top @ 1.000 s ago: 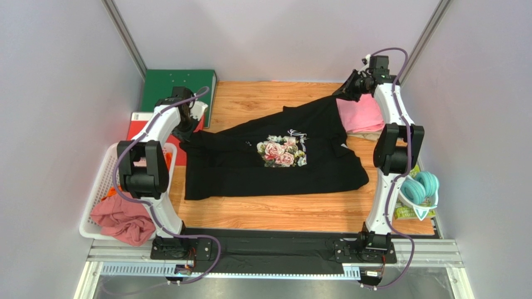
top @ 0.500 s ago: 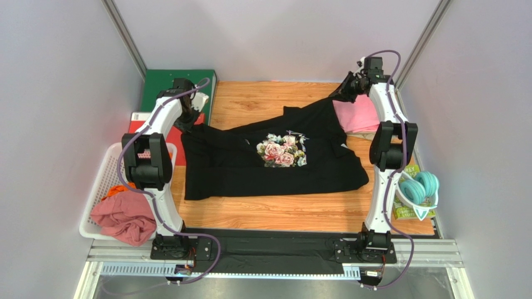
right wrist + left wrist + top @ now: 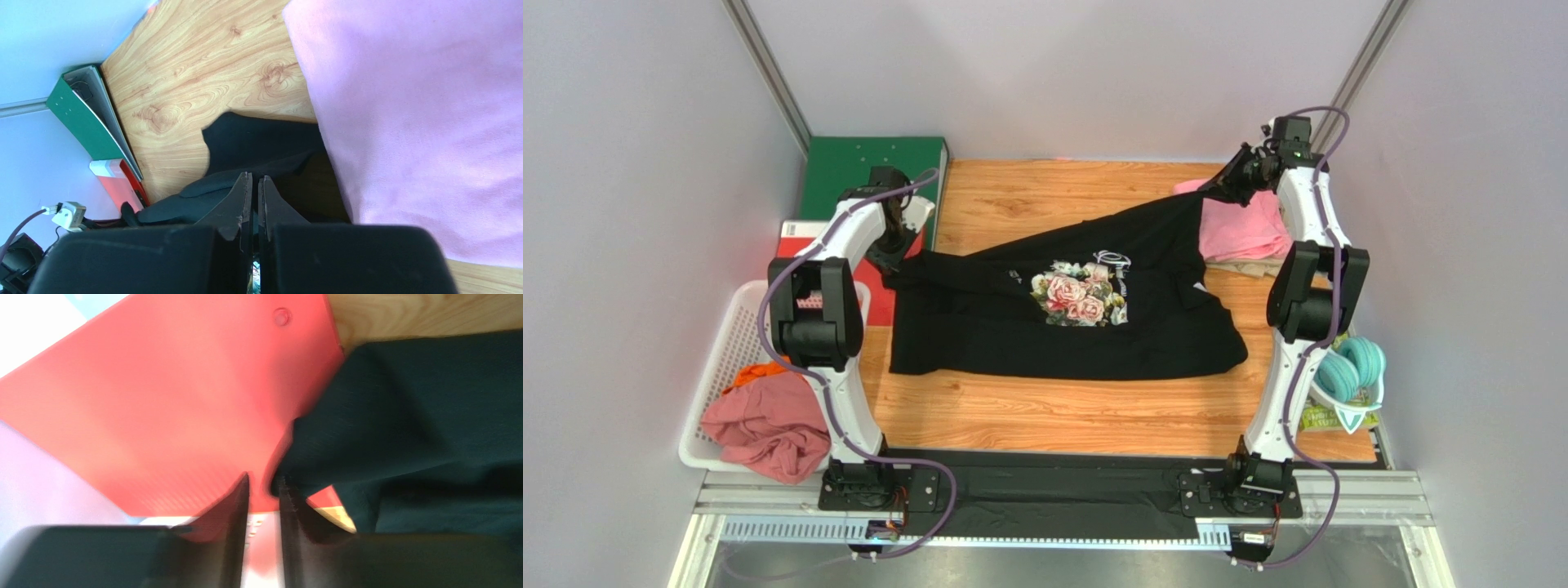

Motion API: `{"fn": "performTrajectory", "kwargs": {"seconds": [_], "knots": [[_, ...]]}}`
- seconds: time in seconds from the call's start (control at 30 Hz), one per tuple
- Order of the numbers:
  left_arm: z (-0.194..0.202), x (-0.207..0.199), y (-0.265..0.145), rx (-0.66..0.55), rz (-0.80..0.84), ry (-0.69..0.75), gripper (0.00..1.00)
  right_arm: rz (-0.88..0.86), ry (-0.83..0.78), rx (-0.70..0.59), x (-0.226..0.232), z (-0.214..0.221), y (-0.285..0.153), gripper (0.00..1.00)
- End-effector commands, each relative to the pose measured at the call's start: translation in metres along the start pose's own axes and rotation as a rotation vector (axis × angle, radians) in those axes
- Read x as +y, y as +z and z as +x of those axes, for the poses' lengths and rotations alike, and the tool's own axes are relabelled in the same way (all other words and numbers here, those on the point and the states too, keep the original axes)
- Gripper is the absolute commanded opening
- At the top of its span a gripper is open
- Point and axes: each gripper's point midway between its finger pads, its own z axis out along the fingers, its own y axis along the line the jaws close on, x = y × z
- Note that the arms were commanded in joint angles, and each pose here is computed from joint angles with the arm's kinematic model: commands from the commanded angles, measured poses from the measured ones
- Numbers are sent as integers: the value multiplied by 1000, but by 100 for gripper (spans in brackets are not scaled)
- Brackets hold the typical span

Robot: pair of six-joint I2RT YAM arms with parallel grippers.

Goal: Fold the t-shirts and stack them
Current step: Flatten out the tshirt

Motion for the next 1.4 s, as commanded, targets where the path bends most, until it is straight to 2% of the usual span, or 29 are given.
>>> {"fn": "performTrajectory", "kwargs": {"seconds": [0.0, 0.03, 0.1, 0.13, 0.23, 0.37, 0.5, 0.63, 0.87, 0.93, 0.97, 1.07, 1.1, 1.13, 1.2, 1.37], "knots": [[-11, 22, -10, -29, -70, -24, 42, -66, -47, -98, 27, -24, -21, 0], [-14, 20, -10, -37, -59, -31, 54, -66, -48, -96, 26, -23, -20, 0], [-23, 20, -17, -61, -42, -60, 63, -67, -53, -85, 27, -19, -14, 0], [-29, 16, -20, -75, -26, -61, 74, -67, -54, -84, 28, -19, -14, 0], [-46, 4, -33, -123, 6, -55, 83, -74, -63, -81, 32, -17, -11, 0], [-64, -24, -36, -141, 55, -18, 84, -78, -74, -75, 36, -15, -7, 0], [-82, -53, -29, -136, 135, 0, 80, -78, -81, -65, 38, -10, -4, 0], [-86, -75, -4, -60, 219, -10, 70, -80, -82, -61, 39, -7, -4, 0], [-90, -78, 14, -21, 233, -64, 71, -89, -96, -66, 44, -7, -8, 0], [-89, -78, 17, -10, 229, -66, 69, -90, -95, -66, 44, -7, -8, 0], [-89, -79, 17, -10, 233, -68, 66, -90, -96, -67, 44, -8, -8, 0], [-89, -85, 14, -15, 268, -80, 45, -90, -94, -65, 45, -7, -8, 0], [-89, -89, 13, -17, 288, -88, 32, -88, -92, -64, 43, -6, -8, 0], [-89, -90, 12, -15, 294, -91, 28, -88, -90, -62, 43, -6, -7, 0], [-89, -91, 8, -21, 304, -94, 24, -89, -92, -58, 43, -5, -6, 0], [-85, -93, 2, -27, 309, -92, 25, -88, -91, -57, 42, -5, -5, 0]]}}
